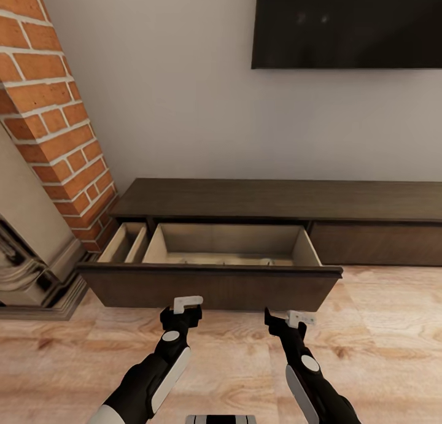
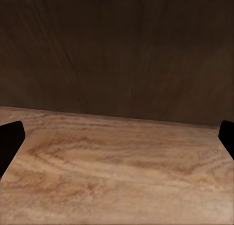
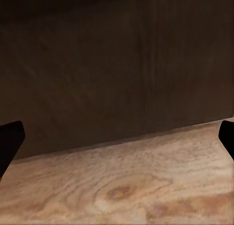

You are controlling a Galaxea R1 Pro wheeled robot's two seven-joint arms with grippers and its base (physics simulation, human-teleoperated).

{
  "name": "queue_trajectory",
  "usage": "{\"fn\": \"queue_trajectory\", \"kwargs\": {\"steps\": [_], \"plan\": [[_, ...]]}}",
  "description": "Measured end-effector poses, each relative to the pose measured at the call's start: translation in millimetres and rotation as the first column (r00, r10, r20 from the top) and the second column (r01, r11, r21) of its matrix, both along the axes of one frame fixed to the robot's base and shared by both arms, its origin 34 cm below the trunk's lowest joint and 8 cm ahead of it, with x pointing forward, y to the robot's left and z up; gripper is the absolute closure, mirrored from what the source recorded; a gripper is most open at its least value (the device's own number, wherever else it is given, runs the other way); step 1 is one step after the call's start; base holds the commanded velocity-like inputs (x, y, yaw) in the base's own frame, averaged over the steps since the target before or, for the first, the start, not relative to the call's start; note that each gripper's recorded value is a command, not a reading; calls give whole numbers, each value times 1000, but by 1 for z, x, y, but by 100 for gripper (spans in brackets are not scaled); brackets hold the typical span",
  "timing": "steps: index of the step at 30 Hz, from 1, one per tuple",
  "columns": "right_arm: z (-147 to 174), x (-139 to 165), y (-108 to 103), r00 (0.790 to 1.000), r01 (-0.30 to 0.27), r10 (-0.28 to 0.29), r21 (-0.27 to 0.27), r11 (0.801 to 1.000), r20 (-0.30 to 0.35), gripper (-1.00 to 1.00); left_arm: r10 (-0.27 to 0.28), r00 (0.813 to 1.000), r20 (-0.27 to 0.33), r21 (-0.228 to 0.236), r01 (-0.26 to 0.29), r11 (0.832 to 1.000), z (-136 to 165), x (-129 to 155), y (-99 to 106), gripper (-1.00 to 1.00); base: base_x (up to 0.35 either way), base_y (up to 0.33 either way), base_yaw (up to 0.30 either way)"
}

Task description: Place each of the two pumpkins and all three candles from the living room inside a cabinet in the living room (use any cabinet), then make sure every cabinet is closed, and position the cauldron so it is next to a table in the living room.

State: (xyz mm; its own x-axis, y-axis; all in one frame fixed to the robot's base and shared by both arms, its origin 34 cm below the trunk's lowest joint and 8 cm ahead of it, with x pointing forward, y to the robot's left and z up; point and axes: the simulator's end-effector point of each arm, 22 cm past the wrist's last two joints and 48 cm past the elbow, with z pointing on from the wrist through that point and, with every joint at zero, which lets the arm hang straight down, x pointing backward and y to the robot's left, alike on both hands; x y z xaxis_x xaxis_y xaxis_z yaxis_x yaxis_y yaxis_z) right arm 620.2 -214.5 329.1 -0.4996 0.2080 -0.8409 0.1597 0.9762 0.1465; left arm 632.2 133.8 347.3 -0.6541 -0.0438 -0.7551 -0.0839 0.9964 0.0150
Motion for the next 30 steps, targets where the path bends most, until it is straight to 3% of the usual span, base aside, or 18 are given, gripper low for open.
{"fn": "queue_trajectory", "kwargs": {"steps": [20, 25, 30], "plan": [[0, 1, -1, 1000, 3, -3, -2, 1000, 2, -100, -7, 1000, -4, 4, 7, 1000, -3, -2, -2, -100, 108, 0, 0], [-3, -2, -2, 1000, 6, -6, -3, 1000, -4, -100, 8, 1000, 29, -5, -8, 1000, -2, 0, 0, -100, 14, 0, 0], [-9, -6, -6, 1000, 19, -19, -12, 1000, 16, -100, -19, 999, 47, 6, 19, 1000, -3, -2, -7, -100, 2, 0, 0]]}}
